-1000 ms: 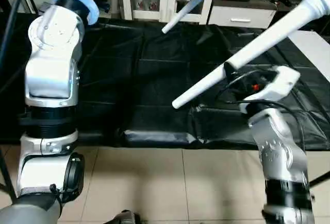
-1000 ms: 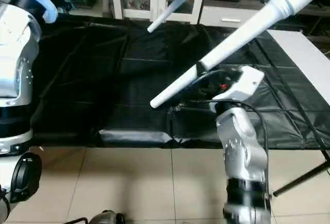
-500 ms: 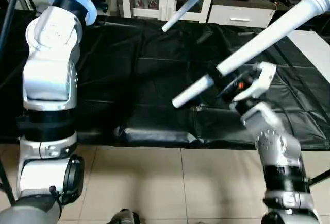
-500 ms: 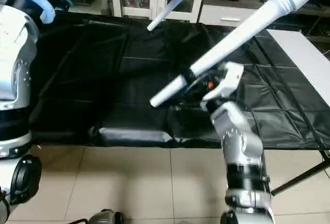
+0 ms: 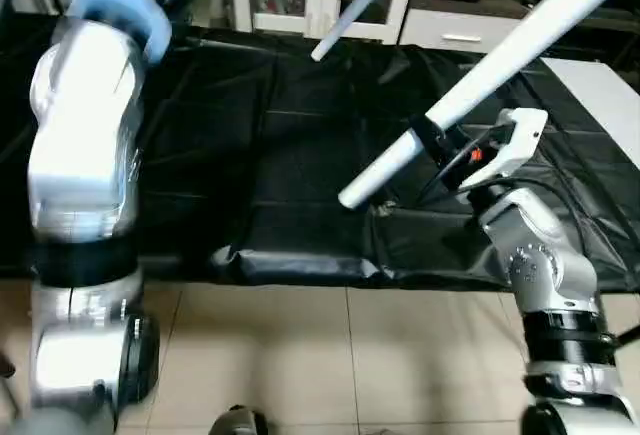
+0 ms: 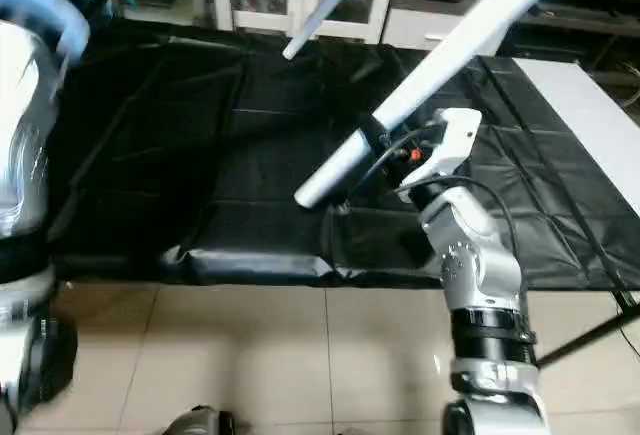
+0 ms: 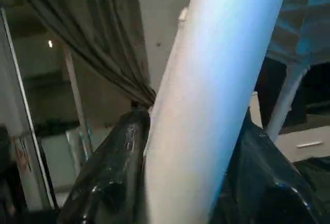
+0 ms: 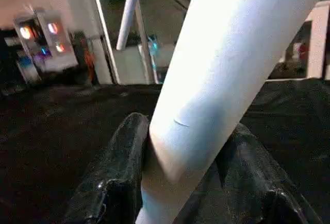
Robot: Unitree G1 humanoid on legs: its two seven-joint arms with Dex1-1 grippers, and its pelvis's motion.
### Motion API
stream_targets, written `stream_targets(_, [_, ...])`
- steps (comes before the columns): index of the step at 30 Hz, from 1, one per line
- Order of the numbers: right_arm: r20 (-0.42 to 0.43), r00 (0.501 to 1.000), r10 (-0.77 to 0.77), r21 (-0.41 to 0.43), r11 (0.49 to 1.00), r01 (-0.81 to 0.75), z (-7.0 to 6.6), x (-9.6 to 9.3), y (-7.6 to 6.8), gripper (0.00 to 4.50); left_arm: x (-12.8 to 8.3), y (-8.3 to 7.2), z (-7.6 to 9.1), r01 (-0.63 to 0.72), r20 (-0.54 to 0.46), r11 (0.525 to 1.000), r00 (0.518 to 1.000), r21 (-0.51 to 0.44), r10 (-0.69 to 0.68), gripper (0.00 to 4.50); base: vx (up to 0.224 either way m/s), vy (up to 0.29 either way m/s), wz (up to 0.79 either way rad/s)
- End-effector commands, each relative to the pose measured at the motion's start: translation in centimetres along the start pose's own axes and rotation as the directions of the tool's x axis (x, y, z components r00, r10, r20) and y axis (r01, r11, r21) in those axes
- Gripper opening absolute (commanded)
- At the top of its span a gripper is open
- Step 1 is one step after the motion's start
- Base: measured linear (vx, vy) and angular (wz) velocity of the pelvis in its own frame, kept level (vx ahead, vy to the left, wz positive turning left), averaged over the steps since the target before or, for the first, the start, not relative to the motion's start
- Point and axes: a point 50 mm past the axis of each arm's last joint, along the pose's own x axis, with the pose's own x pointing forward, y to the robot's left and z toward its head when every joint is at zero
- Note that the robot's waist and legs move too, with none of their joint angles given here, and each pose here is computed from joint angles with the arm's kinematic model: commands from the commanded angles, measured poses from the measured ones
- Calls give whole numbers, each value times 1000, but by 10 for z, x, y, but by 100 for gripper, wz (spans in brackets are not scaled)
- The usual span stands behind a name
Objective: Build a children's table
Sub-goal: Flip table
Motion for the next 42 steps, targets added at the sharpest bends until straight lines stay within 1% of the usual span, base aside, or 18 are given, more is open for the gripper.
stream_targets(1, [47,999,14,-102,995,-9,15,0,3,173,-2,7,10,-43,57,998,997,-44,46,206,0,0,0])
stream_targets(2, [46,999,11,-130,992,-5,16,-1,3,173,-6,7,4,-42,49,998,998,-55,45,204,0,0,0])
stream_targets(3, [49,999,8,-175,985,1,19,-4,2,173,-16,7,-11,-47,21,997,999,-65,49,204,0,0,0])
stream_targets(6, [63,998,-6,-214,977,19,22,-5,0,168,-26,7,-25,-53,-8,996,999,-73,53,191,0,0,0])
stream_targets(9, [77,997,-25,-217,975,41,23,-6,-1,165,-41,4,-46,-49,-57,996,997,-75,45,178,0,0,0])
stream_targets(10, [54,998,-38,-233,971,50,17,-6,-3,165,-51,1,-61,-55,-108,996,993,-72,47,178,0,0,0])
stream_targets(11, [44,998,-40,-252,967,49,15,-6,-2,161,-55,0,-69,-58,-136,996,990,-73,48,171,0,0,0])
stream_targets(13, [38,998,-39,-264,963,48,14,-6,-2,159,-58,-1,-73,-61,-151,995,987,-75,49,166,0,0,0])
stream_targets(14, [39,999,-31,-262,964,41,14,-4,0,159,-64,-4,-83,-47,-183,997,983,-64,34,166,0,0,0])
stream_targets(17, [34,999,-32,-270,962,40,14,0,2,155,-69,-11,-97,-14,-226,999,974,-45,4,162,0,0,0])
stream_targets(22, [36,999,-39,-279,959,48,14,5,3,153,-70,-18,-112,30,-258,999,965,-39,-39,162,0,0,0])
stream_targets(25, [18,998,-67,-309,949,69,7,3,3,153,-63,-20,-120,68,-256,998,965,6,-64,161,0,0,0])
stream_targets(35, [22,988,-150,-358,922,148,0,0,-4,153,-50,-20,-133,102,-266,995,959,11,-96,161,0,0,0])
stream_targets(36, [24,988,-151,-366,918,149,0,0,-4,153,-49,-19,-132,95,-265,995,960,4,-90,217,0,0,0])
stream_targets(37, [27,990,-139,-356,924,140,0,0,-3,153,-49,-17,-132,85,-263,996,961,8,-79,231,0,0,0])
stream_targets(39, [37,992,-120,-349,929,125,1,1,-1,223,-52,-11,-133,60,-271,998,961,20,-52,241,0,0,0])
stream_targets(41, [38,994,-103,-364,925,110,2,2,1,226,-54,-9,-132,49,-271,999,962,16,-43,274,0,0,0])
stream_targets(42, [42,995,-89,-369,924,99,2,2,2,236,-56,-6,-131,34,-268,999,963,14,-29,279,0,0,0])
